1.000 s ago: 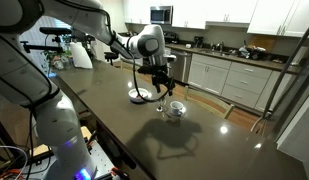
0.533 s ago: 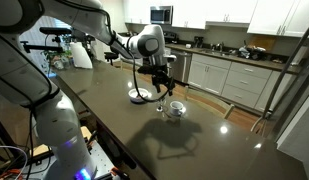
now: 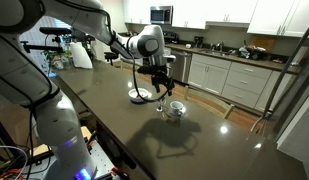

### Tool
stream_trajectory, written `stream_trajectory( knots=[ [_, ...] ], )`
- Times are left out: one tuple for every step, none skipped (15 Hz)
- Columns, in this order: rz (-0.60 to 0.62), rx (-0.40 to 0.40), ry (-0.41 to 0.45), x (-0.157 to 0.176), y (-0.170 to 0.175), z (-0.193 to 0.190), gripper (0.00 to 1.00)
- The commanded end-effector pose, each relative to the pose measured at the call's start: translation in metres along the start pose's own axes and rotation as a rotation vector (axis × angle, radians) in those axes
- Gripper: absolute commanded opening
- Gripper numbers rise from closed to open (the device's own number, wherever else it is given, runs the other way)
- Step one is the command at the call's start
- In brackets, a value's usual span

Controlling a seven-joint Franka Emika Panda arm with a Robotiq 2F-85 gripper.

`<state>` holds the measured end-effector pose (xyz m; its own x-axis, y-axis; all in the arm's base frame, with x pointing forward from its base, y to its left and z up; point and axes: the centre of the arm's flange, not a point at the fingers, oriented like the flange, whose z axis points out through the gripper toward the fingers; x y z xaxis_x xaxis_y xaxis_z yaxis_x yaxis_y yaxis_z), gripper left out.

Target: Use the spoon to transfer one spoon of contents from the bowl to the glass cup

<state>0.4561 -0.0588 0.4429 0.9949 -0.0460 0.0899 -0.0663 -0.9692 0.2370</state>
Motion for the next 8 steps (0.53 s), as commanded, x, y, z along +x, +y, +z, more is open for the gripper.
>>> stream_trajectory(
  knots=[
    [0.034, 0.037, 0.018, 0.0061, -0.0025, 0.0035, 1.0],
    [0.046, 0.051, 0.022, 0.0061, -0.0019, 0.0038, 1.0],
    [0.065, 0.074, 0.028, 0.0063, -0.0009, 0.0046, 1.0],
    [0.083, 0.097, 0.034, 0.0071, -0.0002, 0.0058, 1.0],
    [0.098, 0.119, 0.043, 0.0081, 0.0005, 0.0069, 1.0],
    [0.112, 0.141, 0.05, 0.0089, 0.0009, 0.008, 1.0],
    [0.126, 0.167, 0.058, 0.0101, 0.0007, 0.0103, 1.0],
    [0.139, 0.19, 0.066, 0.0112, 0.0, 0.012, 1.0]
  ],
)
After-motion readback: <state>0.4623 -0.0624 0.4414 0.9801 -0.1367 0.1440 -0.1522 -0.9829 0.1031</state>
